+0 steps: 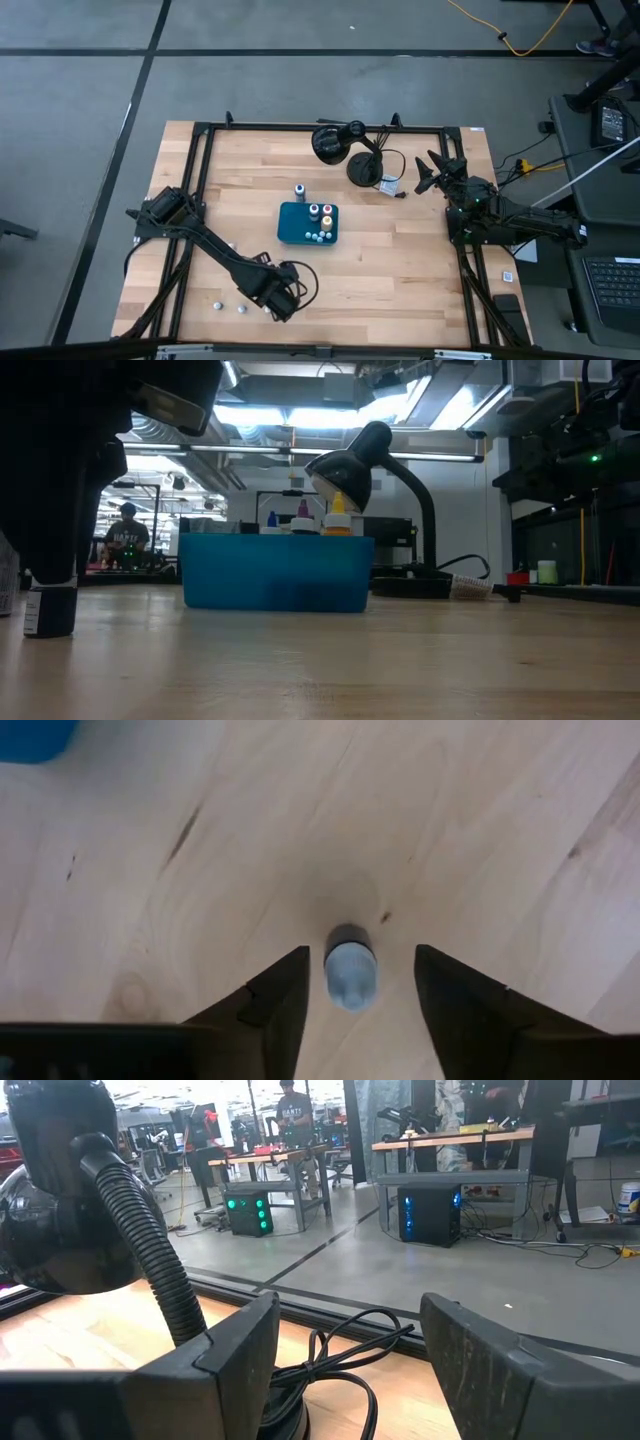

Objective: Pick & Place food coloring
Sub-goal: Put the small black food coloring bottle into the blue bin

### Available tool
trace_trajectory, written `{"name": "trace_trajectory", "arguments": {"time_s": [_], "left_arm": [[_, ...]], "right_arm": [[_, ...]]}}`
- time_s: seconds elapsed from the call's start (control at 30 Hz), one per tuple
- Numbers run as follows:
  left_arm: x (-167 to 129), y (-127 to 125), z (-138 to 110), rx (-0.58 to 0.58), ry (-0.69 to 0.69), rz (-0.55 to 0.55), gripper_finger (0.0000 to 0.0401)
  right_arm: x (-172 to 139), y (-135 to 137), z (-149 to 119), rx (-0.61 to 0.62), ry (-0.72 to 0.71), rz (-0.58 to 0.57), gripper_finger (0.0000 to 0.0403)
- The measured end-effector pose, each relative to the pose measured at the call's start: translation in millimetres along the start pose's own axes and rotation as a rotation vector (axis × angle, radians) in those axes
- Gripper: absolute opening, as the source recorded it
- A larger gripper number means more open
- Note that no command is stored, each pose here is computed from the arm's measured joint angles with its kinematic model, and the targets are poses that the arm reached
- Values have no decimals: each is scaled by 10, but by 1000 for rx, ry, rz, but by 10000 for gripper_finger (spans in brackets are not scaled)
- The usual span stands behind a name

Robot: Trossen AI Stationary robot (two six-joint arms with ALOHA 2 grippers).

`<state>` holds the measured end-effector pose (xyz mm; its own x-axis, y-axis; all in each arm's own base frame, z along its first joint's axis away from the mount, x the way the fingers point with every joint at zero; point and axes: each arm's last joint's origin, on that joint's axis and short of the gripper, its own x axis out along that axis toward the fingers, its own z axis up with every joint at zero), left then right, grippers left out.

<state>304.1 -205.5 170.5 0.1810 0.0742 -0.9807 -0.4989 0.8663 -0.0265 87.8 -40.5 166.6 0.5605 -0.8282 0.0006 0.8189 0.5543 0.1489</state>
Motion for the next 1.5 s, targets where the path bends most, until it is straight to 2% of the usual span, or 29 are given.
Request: {"name": "trace_trajectory", "arguments": {"time_s": [0.37, 0.5, 0.63, 0.8, 1.13, 1.5], "left_arm": [[-1, 1, -1, 1, 1, 0, 81], [-5, 2, 0, 10, 0, 0, 59], [-42, 27, 40, 25, -6, -7, 59], [-263, 84, 203, 39, -30, -43, 63], [-757, 220, 603, 116, -88, 18, 58], [-768, 562, 955, 170, -109, 170, 58]], "right_arm": [[0, 0, 0, 0, 0, 0, 244], [0, 0, 0, 0, 0, 0, 244], [0, 0, 0, 0, 0, 0, 244], [0, 0, 0, 0, 0, 0, 244], [0, 0, 0, 0, 0, 0, 244], [0, 0, 0, 0, 0, 0, 244]]}}
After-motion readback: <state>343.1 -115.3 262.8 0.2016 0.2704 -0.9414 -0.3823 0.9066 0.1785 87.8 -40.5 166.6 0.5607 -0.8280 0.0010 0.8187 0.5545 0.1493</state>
